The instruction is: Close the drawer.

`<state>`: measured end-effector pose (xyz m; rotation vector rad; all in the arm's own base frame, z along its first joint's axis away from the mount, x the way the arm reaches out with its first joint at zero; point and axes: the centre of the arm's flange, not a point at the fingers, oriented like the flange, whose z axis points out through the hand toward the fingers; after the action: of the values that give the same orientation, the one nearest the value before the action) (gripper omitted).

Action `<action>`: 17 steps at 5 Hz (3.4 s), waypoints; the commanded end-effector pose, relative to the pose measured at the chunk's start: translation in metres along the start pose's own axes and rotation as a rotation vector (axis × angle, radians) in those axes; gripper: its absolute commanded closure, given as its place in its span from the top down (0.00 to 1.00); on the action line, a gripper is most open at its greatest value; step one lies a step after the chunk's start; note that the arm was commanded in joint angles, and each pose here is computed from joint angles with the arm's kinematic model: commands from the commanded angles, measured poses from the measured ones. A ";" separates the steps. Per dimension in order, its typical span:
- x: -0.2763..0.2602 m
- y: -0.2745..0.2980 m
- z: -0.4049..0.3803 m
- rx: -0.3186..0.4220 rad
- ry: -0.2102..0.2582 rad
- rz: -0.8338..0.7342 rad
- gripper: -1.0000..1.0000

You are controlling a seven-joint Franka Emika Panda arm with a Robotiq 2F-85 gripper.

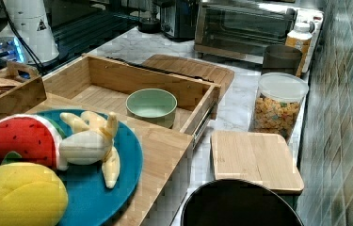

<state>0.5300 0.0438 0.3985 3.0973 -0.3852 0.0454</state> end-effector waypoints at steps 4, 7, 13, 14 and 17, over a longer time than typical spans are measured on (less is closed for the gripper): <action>-0.007 -0.014 0.098 -0.192 0.034 -0.290 0.00; 0.016 0.017 0.106 -0.163 0.009 -0.287 0.00; 0.056 0.217 0.092 -0.161 0.078 -0.272 0.00; 0.060 0.271 0.069 -0.193 0.071 -0.257 0.00; 0.085 0.417 0.063 -0.226 0.131 -0.265 0.00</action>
<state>0.5175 -0.2118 0.2550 3.0237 0.3276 -0.1059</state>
